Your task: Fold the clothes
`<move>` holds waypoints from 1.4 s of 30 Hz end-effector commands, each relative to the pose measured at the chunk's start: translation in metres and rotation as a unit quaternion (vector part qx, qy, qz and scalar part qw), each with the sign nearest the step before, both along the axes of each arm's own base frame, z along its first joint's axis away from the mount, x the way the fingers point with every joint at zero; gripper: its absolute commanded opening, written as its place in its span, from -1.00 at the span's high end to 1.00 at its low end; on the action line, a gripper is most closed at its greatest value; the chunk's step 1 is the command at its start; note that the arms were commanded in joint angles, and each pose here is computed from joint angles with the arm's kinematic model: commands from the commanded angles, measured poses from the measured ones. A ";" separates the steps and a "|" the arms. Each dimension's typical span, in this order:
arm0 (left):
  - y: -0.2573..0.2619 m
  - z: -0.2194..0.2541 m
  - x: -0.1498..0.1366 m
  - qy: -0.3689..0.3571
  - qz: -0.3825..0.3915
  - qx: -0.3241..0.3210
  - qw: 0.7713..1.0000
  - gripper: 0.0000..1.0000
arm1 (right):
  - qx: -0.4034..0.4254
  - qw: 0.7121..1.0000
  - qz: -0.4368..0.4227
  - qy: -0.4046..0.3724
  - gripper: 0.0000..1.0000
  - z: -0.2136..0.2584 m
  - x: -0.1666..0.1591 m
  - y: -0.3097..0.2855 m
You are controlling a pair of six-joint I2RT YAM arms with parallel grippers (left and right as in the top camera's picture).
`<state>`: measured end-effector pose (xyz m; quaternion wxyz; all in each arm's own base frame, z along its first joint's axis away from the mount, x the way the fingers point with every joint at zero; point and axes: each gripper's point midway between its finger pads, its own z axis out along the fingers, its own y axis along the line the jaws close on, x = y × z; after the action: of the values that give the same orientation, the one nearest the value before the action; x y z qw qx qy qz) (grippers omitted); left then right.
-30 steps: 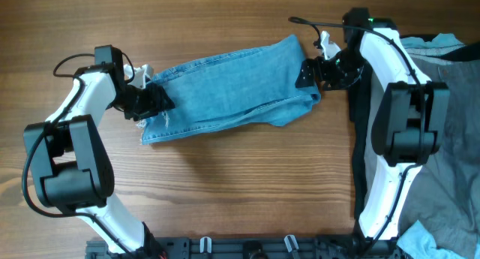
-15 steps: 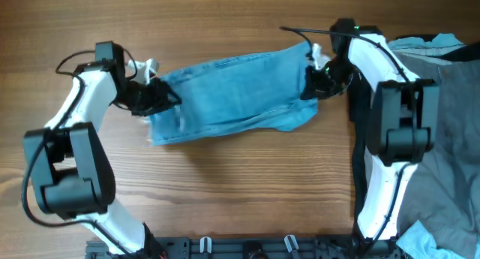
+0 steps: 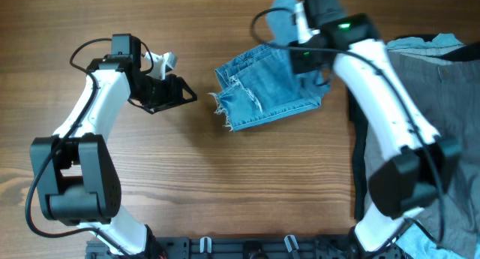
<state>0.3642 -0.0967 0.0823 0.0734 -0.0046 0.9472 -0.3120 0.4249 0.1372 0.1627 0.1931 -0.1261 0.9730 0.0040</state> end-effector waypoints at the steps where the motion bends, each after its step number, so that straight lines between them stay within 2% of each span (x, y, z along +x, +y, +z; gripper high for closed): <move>1: -0.001 0.007 0.000 -0.005 -0.002 0.001 1.000 -0.01 | 0.016 0.998 0.022 0.056 0.89 -0.050 -0.002 0.038; 3: -0.001 0.007 0.000 -0.005 -0.002 0.002 1.000 -0.02 | 0.043 0.992 0.072 0.090 0.81 -0.070 -0.015 0.068; 5: -0.001 0.007 0.000 -0.005 -0.002 0.002 1.000 -0.05 | 0.048 0.989 0.098 0.100 0.38 -0.075 -0.025 0.087; 7: -0.001 0.007 0.000 -0.005 -0.002 0.002 1.000 -0.12 | 0.067 0.985 0.130 0.091 0.02 -0.059 -0.033 0.101; 9: -0.001 0.007 0.000 -0.005 -0.002 0.002 1.000 -0.17 | 0.099 0.983 0.139 0.069 -0.05 -0.030 -0.035 0.107; 10: -0.001 0.007 0.000 -0.006 -0.002 0.001 1.000 -0.17 | 0.120 0.981 0.145 0.049 -0.05 -0.008 -0.035 0.110; 12: -0.001 0.007 0.000 -0.005 -0.002 0.000 1.000 0.03 | 0.147 0.978 0.148 -0.010 -0.05 0.039 -0.032 0.107; 13: -0.004 0.009 0.001 -0.007 -0.004 -0.007 1.000 0.27 | 0.150 0.978 0.143 -0.029 0.10 0.052 -0.030 0.102; 14: -0.009 0.012 0.001 -0.010 -0.008 -0.021 1.000 0.57 | 0.147 0.981 0.121 -0.039 0.57 0.058 -0.026 0.094; 15: -0.019 0.018 0.002 -0.018 -0.017 -0.047 0.999 0.81 | 0.136 0.987 0.074 -0.040 0.80 0.056 -0.019 0.077; 16: -0.027 0.022 0.003 -0.026 -0.026 -0.060 0.998 0.92 | 0.131 0.990 0.042 -0.030 0.82 0.048 -0.015 0.066; 18: -0.042 0.026 0.005 -0.044 -0.047 -0.068 0.996 0.92 | 0.145 0.989 -0.020 0.012 0.83 0.020 -0.009 0.048; 19: -0.049 0.026 0.007 -0.054 -0.057 -0.064 0.995 0.85 | 0.163 0.986 -0.006 0.034 0.68 0.005 -0.007 0.053; 21: -0.055 0.024 0.009 -0.066 -0.066 -0.051 0.994 0.74 | 0.203 0.970 0.115 0.069 -0.42 -0.024 -0.012 0.081; 22: -0.055 0.023 0.009 -0.065 -0.067 -0.050 0.994 0.74 | 0.222 0.959 0.151 0.085 -0.47 -0.030 -0.019 0.092; 24: -0.051 0.019 0.006 -0.055 -0.064 -0.036 0.996 0.73 | 0.240 0.941 0.213 0.106 -0.87 -0.040 -0.035 0.110; 25: -0.048 0.016 0.004 -0.050 -0.061 -0.025 0.997 0.73 | 0.233 0.940 0.223 0.107 -0.99 -0.041 -0.038 0.113; 26: -0.044 0.012 0.002 -0.043 -0.058 -0.010 0.997 0.74 | 0.209 0.948 0.217 0.105 -0.99 -0.046 -0.038 0.113; 27: -0.041 0.010 0.001 -0.037 -0.055 -0.002 0.998 0.73 | 0.167 0.965 0.171 0.105 -0.94 -0.054 -0.033 0.105; 29: -0.033 0.014 -0.001 -0.032 -0.046 -0.001 0.998 0.75 | 0.096 0.987 0.093 0.094 0.21 -0.065 -0.024 0.087; 30: -0.027 0.018 -0.001 -0.033 -0.037 -0.001 0.999 0.75 | 0.089 0.987 0.093 0.092 0.64 -0.065 -0.025 0.089; 31: -0.012 0.033 0.001 -0.037 -0.017 0.000 0.999 0.75 | 0.097 0.984 0.118 0.092 0.91 -0.059 -0.032 0.099; 34: 0.024 0.066 0.006 -0.070 0.033 0.003 0.997 0.74 | 0.109 0.978 0.150 0.090 0.91 -0.030 -0.055 0.113; 36: 0.045 0.085 0.007 -0.097 0.060 0.007 0.993 0.71 | 0.109 0.978 0.139 0.108 0.91 -0.020 -0.072 0.111; 42: 0.055 0.099 0.007 -0.117 0.075 0.010 0.990 0.60 | 0.118 0.973 0.138 0.145 0.67 -0.049 -0.093 0.122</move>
<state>0.3688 -0.0424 0.1739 0.1965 -0.0426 0.9339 -0.2956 0.3471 0.2522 0.1243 0.0815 -0.2357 0.9576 0.1447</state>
